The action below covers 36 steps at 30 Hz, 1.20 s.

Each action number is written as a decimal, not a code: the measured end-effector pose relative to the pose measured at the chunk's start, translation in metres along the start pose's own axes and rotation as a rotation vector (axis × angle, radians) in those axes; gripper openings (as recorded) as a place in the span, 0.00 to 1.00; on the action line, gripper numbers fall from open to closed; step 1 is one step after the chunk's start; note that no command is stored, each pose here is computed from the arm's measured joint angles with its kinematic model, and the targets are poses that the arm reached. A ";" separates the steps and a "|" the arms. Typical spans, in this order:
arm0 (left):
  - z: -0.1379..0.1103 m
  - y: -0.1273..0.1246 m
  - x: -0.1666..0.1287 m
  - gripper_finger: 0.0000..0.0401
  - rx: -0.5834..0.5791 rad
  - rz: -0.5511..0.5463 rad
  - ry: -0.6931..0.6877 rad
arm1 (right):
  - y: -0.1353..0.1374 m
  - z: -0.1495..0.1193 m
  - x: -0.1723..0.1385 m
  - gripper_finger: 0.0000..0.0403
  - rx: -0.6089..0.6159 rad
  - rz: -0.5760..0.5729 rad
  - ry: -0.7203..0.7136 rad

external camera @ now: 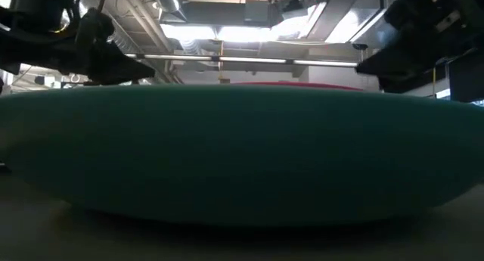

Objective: Stack plastic plates
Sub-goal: Return to Home Position

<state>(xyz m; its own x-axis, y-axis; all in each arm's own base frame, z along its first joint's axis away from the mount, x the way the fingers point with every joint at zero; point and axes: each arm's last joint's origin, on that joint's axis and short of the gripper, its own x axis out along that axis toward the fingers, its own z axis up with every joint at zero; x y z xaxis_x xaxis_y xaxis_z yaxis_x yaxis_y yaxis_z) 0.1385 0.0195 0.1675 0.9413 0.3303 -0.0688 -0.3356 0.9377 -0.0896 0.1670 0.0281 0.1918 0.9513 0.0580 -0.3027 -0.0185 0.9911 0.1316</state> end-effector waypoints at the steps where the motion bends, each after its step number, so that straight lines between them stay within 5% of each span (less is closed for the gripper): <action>1: 0.002 0.002 -0.001 0.02 -0.007 0.011 -0.019 | -0.001 0.000 -0.004 0.06 0.004 -0.007 -0.038; 14: 0.000 0.011 -0.013 0.00 -0.035 -0.055 -0.058 | -0.023 -0.034 -0.047 0.00 -0.013 -0.010 -0.321; 19: 0.006 0.014 -0.018 0.00 0.010 -0.107 -0.113 | -0.033 -0.042 -0.051 0.00 0.030 -0.045 -0.270; 36: 0.002 0.028 -0.040 0.00 -0.030 -0.008 -0.114 | -0.039 -0.042 -0.054 0.00 0.018 -0.178 -0.299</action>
<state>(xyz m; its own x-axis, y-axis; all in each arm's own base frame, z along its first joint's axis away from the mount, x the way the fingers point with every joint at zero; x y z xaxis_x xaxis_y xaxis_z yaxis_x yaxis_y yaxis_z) 0.0914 0.0332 0.1700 0.9411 0.3350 0.0457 -0.3278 0.9372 -0.1195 0.1036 -0.0090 0.1638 0.9872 -0.1558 -0.0331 0.1587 0.9802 0.1186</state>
